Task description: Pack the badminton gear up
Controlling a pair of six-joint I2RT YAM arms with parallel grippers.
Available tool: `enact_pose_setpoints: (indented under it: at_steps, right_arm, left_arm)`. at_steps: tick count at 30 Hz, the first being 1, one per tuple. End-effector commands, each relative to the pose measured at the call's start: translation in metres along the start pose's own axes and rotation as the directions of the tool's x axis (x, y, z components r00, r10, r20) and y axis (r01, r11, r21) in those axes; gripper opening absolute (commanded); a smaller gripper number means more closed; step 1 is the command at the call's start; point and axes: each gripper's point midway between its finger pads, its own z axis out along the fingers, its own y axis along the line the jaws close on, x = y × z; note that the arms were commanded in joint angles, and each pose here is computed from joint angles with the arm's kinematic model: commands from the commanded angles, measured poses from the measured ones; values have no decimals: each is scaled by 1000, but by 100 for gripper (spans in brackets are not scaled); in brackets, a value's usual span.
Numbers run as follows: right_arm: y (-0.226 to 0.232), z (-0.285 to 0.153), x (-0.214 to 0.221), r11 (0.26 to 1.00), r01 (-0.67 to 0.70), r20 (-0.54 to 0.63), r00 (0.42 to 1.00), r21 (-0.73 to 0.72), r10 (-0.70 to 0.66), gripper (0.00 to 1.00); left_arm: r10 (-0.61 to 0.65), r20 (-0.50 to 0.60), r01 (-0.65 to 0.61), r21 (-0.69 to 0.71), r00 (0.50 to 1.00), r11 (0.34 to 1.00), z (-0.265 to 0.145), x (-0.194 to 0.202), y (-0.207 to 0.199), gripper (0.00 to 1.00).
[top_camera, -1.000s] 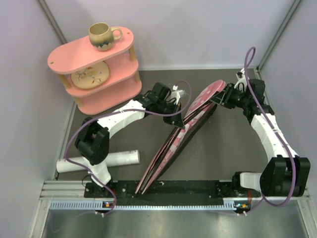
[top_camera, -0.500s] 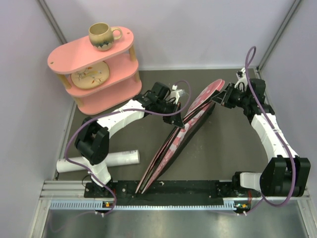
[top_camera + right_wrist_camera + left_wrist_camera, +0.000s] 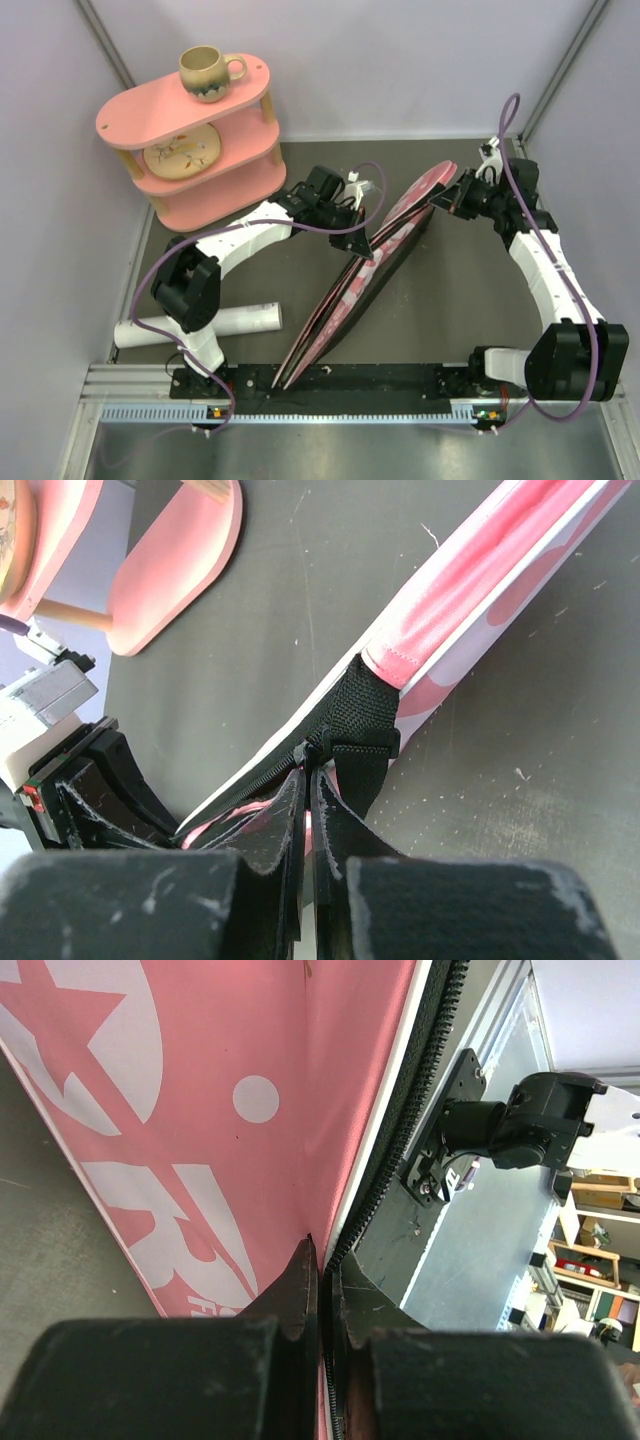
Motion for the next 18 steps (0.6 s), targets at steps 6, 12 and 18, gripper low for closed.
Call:
enact_pose_setpoints:
  at_steps: [6,12,18]
  right_arm:
    - [66,0,40,994,-4,-25,1000,-109,1,0]
    - [84,7,74,984,-34,-26,999,-172,30,0]
    - [85,7,60,987,26,7,1000,-159,-25,0]
  left_arm:
    - [12,82,-17,57,997,998,-1,-29,-20,0]
    - [20,112,-27,58,994,998,-6,-35,-25,0]
    - [39,121,-49,77,992,996,-12,-31,-37,21]
